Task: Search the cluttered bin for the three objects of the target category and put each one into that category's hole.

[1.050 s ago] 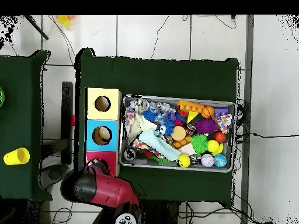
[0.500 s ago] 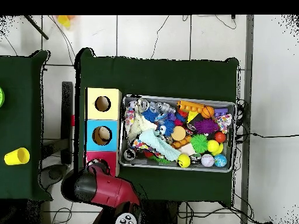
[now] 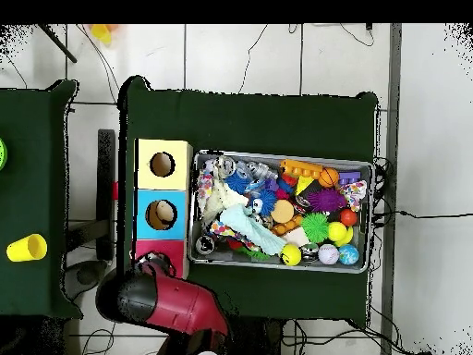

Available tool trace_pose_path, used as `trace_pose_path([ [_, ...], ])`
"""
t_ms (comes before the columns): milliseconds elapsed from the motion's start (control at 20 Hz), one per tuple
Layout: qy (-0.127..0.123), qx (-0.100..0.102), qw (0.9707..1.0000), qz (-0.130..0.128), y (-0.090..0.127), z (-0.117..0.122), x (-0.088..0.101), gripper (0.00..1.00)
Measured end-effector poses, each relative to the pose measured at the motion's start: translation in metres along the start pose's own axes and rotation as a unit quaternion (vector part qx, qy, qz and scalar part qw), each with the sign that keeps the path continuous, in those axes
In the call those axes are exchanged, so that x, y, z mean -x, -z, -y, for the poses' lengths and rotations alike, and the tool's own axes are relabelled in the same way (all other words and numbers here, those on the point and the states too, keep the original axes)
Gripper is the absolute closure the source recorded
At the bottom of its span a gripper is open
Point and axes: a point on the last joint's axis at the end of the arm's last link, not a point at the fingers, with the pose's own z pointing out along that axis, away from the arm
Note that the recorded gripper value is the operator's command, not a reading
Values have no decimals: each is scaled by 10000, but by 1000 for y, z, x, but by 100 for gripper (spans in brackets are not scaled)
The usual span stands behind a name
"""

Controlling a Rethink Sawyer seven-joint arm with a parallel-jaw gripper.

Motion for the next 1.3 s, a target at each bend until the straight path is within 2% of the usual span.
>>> trace_pose_path([
  [200,-39,-2,10000,-18,7,2,5,100],
  [500,-149,13,9999,66,19,11,24,100],
  [1000,-226,-9,9997,87,27,18,36,100],
  [1300,-373,-45,9993,24,42,34,70,100],
])
